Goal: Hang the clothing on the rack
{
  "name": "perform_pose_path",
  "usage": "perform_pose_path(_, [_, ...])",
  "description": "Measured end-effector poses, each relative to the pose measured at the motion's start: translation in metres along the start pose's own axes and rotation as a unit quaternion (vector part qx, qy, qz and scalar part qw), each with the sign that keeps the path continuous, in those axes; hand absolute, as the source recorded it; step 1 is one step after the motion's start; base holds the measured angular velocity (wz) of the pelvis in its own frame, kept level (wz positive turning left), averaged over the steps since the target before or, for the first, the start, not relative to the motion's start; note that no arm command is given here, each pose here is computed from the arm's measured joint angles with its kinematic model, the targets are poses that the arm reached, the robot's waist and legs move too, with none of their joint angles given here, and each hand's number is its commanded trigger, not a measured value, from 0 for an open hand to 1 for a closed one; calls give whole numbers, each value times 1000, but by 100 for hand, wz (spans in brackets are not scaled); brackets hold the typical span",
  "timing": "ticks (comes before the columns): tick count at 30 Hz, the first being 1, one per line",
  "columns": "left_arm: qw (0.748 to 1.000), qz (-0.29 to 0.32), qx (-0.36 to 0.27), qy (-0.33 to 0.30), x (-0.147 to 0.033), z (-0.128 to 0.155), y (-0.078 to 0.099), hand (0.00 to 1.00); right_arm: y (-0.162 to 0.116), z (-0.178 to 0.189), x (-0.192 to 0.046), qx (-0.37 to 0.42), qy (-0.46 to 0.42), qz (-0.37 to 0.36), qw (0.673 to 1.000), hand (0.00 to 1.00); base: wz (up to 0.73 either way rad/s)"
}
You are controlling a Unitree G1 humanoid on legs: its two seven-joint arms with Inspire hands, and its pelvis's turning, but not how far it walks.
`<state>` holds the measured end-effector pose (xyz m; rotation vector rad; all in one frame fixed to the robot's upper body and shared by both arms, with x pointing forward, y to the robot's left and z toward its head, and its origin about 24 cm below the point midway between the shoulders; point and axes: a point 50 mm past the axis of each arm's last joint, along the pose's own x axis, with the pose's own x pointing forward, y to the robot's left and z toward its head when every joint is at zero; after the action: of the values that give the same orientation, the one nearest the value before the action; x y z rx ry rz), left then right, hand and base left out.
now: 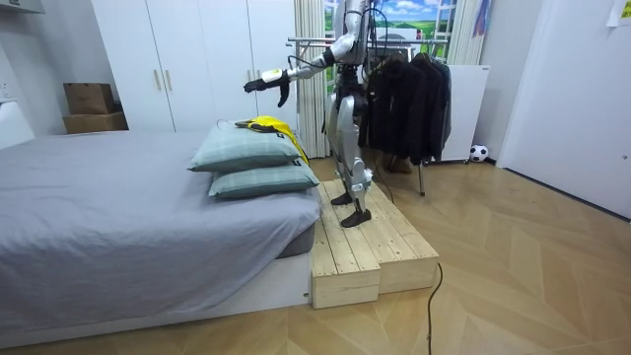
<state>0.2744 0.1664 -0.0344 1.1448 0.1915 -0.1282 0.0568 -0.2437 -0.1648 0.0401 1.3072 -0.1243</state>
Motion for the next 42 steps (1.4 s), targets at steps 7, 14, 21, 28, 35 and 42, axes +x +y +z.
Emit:
perform_pose_path(7, [999, 35, -8, 29, 22, -13, 20, 0, 11, 30, 4, -48, -31, 15, 998, 0, -1])
perform_pose_path(14, [997, 68, -7, 47, 33, -25, 39, 0, 19, 49, 6, -78, -46, 24, 996, 0, 2])
perform_pose_path(21, [994, 83, -22, 66, 37, -31, 43, 0, 21, 56, 7, -77, -51, 19, 996, 0, 8])
perform_pose_path(28, [994, 92, -22, 61, 42, -27, 51, 0, 31, 77, 7, -81, -77, 26, 993, 0, 8])
perform_pose_path(35, [990, 117, -20, 75, 45, -32, 62, 0, 39, 110, 5, -91, -124, 14, 988, 0, -31])
perform_pose_path(42, [989, 118, -13, 86, 49, -31, 64, 0, 39, 111, 4, -97, -127, 10, 987, 0, 3])
